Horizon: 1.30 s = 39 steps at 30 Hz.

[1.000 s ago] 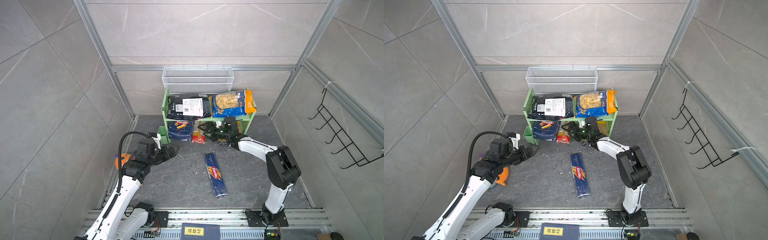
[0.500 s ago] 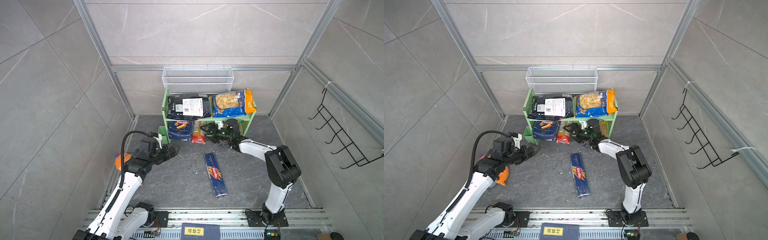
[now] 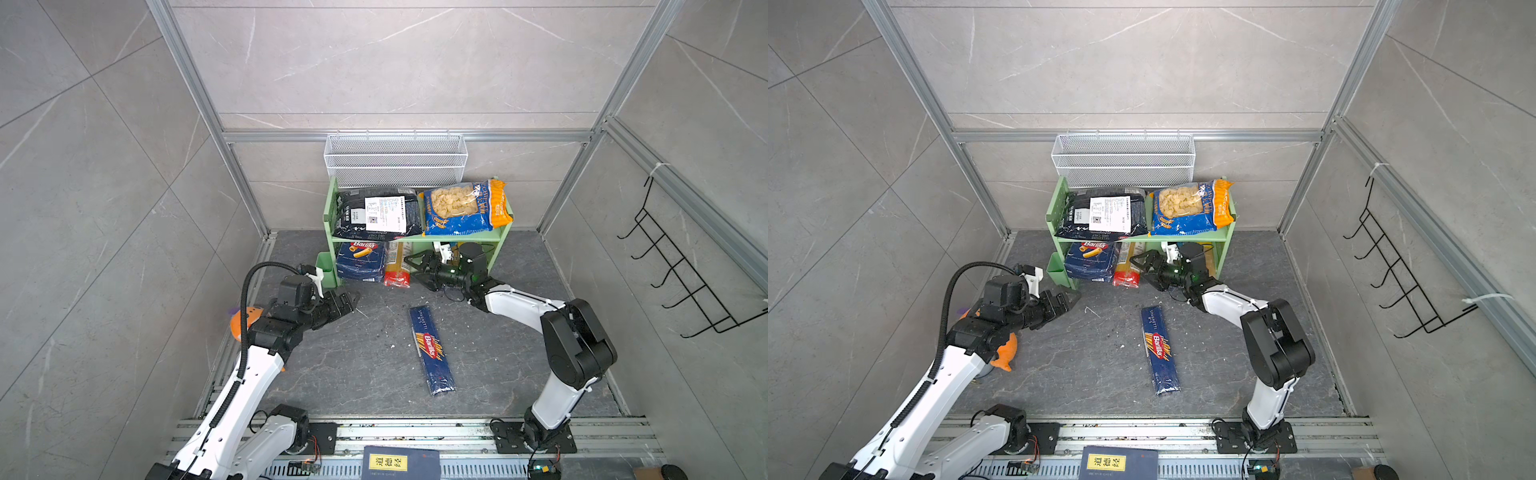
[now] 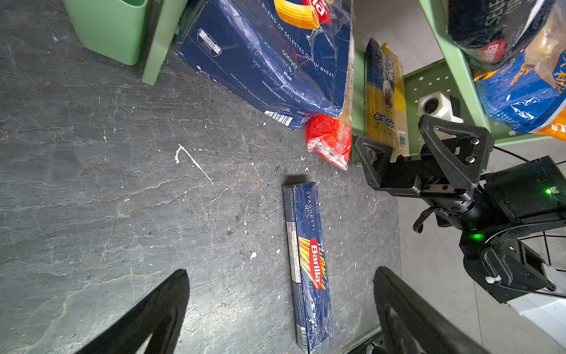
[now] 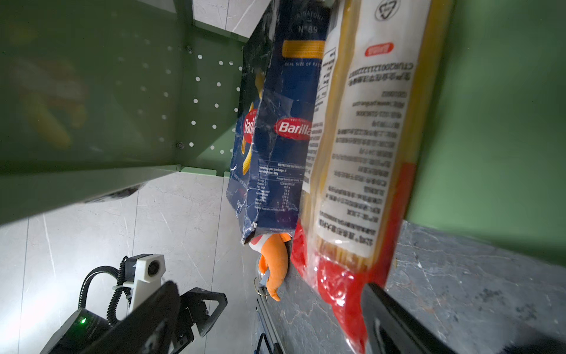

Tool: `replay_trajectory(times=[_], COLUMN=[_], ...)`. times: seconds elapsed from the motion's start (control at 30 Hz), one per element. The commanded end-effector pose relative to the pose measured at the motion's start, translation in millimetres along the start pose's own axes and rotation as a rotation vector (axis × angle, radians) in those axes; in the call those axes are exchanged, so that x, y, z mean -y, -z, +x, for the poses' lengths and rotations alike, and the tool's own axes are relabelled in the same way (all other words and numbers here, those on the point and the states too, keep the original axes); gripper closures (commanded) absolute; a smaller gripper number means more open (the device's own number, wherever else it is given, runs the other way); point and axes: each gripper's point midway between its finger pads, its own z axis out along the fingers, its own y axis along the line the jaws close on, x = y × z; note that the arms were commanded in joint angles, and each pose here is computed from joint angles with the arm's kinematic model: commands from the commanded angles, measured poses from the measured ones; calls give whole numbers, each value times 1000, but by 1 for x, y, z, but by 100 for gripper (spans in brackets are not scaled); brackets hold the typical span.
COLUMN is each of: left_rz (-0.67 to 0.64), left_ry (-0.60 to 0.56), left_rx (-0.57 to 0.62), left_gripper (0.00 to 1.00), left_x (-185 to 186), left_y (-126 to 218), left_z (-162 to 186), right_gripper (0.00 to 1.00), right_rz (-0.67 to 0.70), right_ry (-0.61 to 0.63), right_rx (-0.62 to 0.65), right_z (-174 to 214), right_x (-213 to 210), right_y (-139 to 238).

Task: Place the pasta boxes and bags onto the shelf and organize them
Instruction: 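Open the right gripper and withdraw it from the red-and-yellow bag, then move the right gripper down to the blue Barilla spaghetti box on the table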

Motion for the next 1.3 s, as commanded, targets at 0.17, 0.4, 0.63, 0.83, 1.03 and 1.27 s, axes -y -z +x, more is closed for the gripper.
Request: replay_trajectory(times=[0.17, 0.4, 0.63, 0.83, 1.03, 1.27], left_rz=[59, 65, 68, 63, 65, 51], left_ry=[0, -2, 7, 11, 18, 18], left_rx=[38, 45, 41, 38, 27, 8], left_gripper=[4, 4, 4, 4, 5, 5], left_x=[16, 17, 14, 11, 8, 3], left_y=[15, 19, 19, 18, 13, 5], left_z=[-4, -3, 1, 5, 11, 19], right_gripper=[6, 6, 6, 6, 6, 6], right_rz=[-54, -34, 2, 69, 297, 506], right_ry=[-11, 2, 27, 82, 229, 296], right_rx=[-14, -30, -79, -116, -173, -210], right_z=[12, 27, 58, 93, 141, 178], right_x=[-16, -19, -22, -22, -5, 37], right_y=[13, 23, 32, 43, 71, 117])
